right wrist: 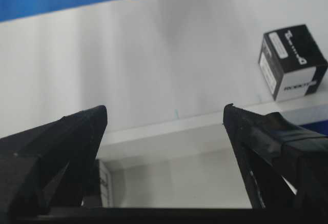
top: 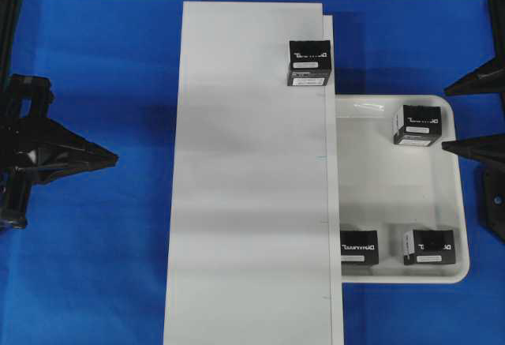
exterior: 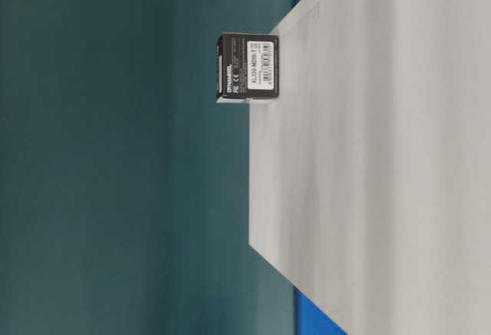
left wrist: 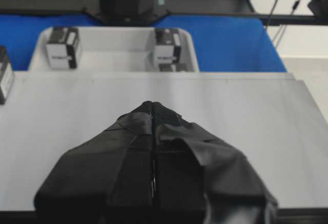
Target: Place the box from the white plastic tray onto the white base.
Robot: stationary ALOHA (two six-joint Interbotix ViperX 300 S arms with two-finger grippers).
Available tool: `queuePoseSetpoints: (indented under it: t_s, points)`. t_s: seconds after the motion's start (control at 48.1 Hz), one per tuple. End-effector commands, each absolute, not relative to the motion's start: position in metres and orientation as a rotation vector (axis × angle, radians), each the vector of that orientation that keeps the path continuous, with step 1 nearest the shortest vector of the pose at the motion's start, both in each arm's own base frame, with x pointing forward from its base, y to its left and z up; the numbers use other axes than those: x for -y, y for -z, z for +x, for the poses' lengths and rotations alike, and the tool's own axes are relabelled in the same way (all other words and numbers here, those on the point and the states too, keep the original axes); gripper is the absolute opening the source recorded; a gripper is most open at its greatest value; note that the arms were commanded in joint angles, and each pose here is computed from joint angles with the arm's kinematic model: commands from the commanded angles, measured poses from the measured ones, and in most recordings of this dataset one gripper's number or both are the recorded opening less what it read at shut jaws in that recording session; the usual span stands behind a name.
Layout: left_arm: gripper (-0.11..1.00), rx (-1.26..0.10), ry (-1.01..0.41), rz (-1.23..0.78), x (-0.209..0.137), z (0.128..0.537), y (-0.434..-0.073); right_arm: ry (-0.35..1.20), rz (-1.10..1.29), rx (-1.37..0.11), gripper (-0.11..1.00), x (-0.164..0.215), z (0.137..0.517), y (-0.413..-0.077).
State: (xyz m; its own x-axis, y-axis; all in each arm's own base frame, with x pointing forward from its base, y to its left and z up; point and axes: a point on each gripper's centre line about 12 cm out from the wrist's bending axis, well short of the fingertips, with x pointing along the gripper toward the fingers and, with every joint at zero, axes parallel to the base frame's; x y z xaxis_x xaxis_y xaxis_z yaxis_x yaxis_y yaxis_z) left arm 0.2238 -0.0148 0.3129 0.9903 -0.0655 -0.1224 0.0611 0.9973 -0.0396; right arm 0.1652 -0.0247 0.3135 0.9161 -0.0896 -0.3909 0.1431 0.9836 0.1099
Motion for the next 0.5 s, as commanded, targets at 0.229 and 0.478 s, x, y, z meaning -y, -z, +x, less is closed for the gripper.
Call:
queuePoseSetpoints:
  t_s: [0.229,0.478]
  points:
    - [-0.07,-0.102,0.069,-0.033,0.016,0.2257,-0.3208,0.12,0.141,-0.379,0.99,0.0244,0.164,-0.3165]
    - [-0.07,-0.102,0.069,-0.033,0.016,0.2257,-0.3208,0.12,0.141,-0.379,0.99,0.0244,0.164,-0.3165]
